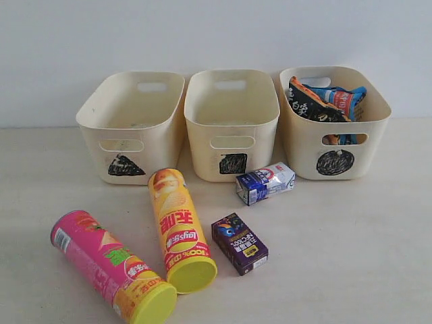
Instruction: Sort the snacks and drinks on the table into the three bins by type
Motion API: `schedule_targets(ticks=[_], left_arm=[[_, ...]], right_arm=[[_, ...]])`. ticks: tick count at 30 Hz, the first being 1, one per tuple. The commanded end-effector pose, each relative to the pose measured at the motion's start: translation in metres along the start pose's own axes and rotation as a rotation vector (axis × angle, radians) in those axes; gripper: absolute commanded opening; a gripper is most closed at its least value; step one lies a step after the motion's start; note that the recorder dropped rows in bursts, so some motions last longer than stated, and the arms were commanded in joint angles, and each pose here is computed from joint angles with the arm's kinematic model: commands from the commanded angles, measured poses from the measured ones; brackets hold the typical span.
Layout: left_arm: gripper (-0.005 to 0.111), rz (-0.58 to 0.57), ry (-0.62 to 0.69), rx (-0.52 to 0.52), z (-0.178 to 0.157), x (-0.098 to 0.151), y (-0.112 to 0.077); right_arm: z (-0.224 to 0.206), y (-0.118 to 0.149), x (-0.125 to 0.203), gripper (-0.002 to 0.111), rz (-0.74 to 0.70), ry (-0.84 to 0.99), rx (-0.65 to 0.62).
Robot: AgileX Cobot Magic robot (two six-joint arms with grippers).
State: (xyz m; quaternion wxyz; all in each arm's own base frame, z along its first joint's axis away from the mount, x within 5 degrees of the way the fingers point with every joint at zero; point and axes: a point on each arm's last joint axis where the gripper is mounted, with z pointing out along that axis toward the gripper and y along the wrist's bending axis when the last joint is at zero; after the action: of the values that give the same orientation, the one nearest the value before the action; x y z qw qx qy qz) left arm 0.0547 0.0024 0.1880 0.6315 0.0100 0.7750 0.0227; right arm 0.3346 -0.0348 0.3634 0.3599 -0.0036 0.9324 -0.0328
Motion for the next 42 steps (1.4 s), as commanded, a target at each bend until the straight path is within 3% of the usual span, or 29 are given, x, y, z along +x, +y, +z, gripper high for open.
schedule_targets(ticks=[1,11,20,32,42], left_arm=[[0.004,-0.009,-0.002,-0.001,0.000,0.001,0.000],[0.004,-0.009,-0.002,-0.001,0.000,0.001,0.000],[0.004,-0.009,-0.002,-0.001,0.000,0.001,0.000],[0.004,-0.009,-0.002,-0.001,0.000,0.001,0.000],[0.004,-0.009,-0.002,-0.001,0.000,0.001,0.000]], right_arm=[[-0.045,0.003,0.030,0.000,0.028,-0.155,0.022],[-0.123,0.015,0.129,0.000,0.044,-0.513,0.048],[-0.134,0.023,0.192,0.000,0.067,-0.654,0.046],[-0.157,0.026,0.216,0.000,0.052,-0.766,0.058],[-0.130,0.029,0.240,0.000,-0.004,-0.780,0.065]])
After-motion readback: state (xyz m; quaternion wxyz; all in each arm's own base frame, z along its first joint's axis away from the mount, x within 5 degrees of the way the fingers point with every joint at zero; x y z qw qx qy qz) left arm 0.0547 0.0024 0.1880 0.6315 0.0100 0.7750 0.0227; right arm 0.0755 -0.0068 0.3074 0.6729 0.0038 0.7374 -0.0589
